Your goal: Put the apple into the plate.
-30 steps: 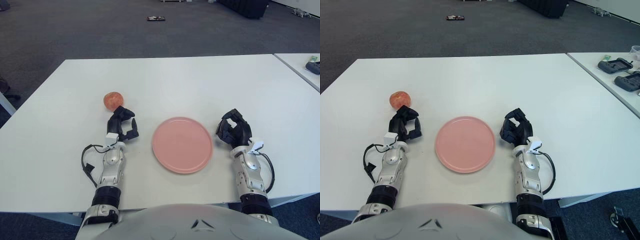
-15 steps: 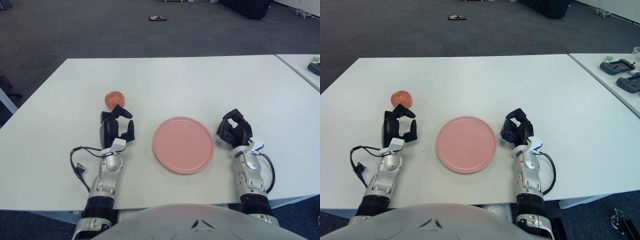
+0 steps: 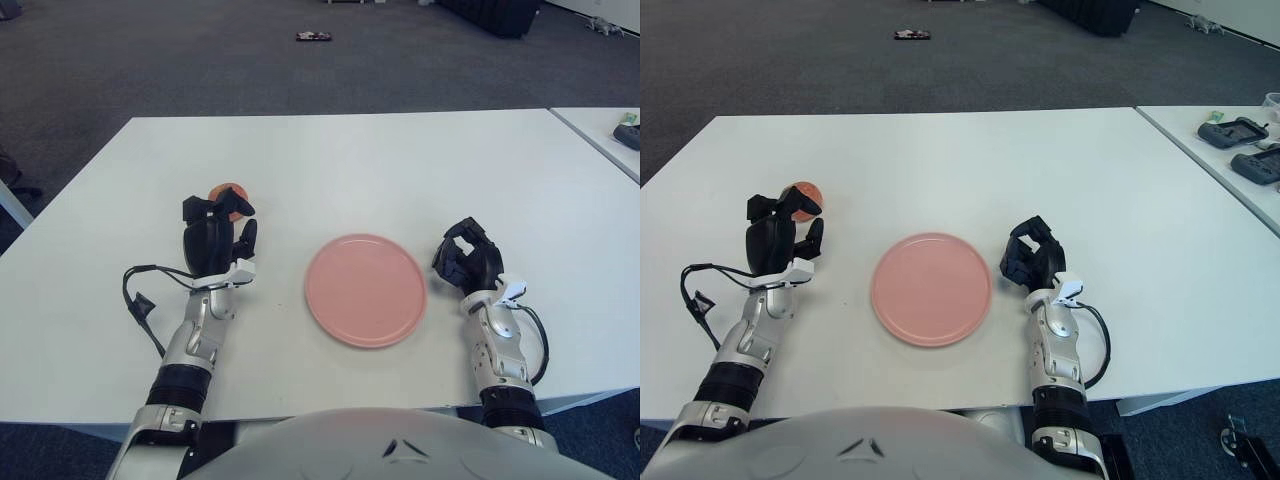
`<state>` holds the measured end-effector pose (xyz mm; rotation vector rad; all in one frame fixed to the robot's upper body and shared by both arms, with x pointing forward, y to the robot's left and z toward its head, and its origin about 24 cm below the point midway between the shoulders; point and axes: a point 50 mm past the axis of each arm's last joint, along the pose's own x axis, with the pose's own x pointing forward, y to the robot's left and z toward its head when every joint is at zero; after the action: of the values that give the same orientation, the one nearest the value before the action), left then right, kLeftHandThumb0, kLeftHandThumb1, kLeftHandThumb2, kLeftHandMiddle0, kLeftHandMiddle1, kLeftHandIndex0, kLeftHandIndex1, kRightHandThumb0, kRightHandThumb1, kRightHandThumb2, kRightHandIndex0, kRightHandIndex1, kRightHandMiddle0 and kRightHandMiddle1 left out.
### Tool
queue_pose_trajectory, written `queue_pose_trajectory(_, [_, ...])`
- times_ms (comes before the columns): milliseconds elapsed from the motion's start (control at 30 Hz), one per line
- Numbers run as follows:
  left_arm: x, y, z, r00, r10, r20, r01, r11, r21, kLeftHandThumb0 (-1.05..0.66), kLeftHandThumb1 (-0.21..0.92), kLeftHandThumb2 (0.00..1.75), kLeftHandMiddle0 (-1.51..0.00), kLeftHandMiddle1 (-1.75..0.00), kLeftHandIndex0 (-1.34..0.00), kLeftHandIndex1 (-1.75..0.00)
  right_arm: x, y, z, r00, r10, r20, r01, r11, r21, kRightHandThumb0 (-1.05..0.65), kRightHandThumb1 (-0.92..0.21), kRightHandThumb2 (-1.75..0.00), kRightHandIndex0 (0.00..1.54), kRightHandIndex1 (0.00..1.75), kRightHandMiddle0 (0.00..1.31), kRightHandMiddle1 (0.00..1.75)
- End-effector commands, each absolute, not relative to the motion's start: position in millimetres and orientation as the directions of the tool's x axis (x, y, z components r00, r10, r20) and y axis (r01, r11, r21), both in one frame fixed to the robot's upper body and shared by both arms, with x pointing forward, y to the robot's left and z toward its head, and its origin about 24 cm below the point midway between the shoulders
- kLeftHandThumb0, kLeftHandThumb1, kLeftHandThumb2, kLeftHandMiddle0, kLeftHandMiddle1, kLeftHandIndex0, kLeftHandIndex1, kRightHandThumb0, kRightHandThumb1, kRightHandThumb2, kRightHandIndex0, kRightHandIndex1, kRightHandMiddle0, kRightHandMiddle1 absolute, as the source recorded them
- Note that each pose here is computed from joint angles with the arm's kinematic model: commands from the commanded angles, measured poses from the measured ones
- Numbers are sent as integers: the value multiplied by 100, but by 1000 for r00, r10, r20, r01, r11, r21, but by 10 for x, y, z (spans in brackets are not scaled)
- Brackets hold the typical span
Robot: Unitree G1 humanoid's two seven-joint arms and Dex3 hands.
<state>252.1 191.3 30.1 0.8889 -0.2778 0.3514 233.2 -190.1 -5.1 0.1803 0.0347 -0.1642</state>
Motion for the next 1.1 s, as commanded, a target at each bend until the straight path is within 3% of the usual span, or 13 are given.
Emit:
queue_pose_trajectory(0, [2611,1972,356,907,157,391,-410,540,735,-42,56,101,-46,-175,-42,-175,2243,-1895,-245,972,-168,-166,197,964,180,-45,-40,-122,96,175,54,175])
queue_pose_trajectory(67, [2635,1990,361,906,152,395,-412,528,743,-42,56,101,-32,-175,-42,-175,2241,-1898,-250,971,-169,-168,199,963,182,-45,-41,-122,96,175,54,175])
queue_pose_trajectory(167, [2688,2018,372,901,146,407,-422,507,752,-70,50,102,-14,-173,-14,-172,2240,-1903,-255,970,-171,-170,203,961,186,-45,-41,-121,95,175,54,175])
queue_pose_trajectory(300, [2750,2035,377,898,140,418,-429,491,758,-84,45,102,-4,-159,-4,-156,2239,-1912,-257,970,-172,-172,204,961,186,-45,-41,-121,95,175,54,175])
queue_pose_trajectory(400, [2803,2044,378,900,130,417,-423,495,759,-89,42,98,-1,-125,-1,-122,2238,-1918,-257,970,-171,-172,202,962,182,-45,-41,-121,95,175,54,175])
queue_pose_trajectory(467, [2833,2047,377,901,122,415,-418,498,760,-90,41,96,0,-111,0,-110,2238,-1921,-257,970,-171,-173,202,963,180,-45,-41,-121,95,175,53,175])
queue_pose_trajectory(633, [2923,2062,346,915,89,394,-382,506,773,-92,41,91,0,-66,0,-60,2234,-1927,-254,970,-171,-175,201,964,172,-45,-41,-121,96,175,53,175])
queue_pose_trajectory(733, [2968,2084,306,927,72,368,-352,507,787,-95,42,91,0,-35,0,-20,2232,-1927,-250,970,-169,-174,199,966,168,-45,-41,-121,96,175,53,175])
queue_pose_trajectory(933, [3034,2143,212,960,46,275,-261,487,833,-102,46,87,0,-7,0,-2,2227,-1930,-248,970,-171,-172,201,964,174,-45,-42,-120,96,175,53,175])
queue_pose_trajectory(1067, [3058,2162,177,972,36,231,-221,467,856,-104,51,80,0,-2,0,0,2226,-1933,-251,969,-176,-172,205,963,173,-45,-41,-121,96,175,54,175])
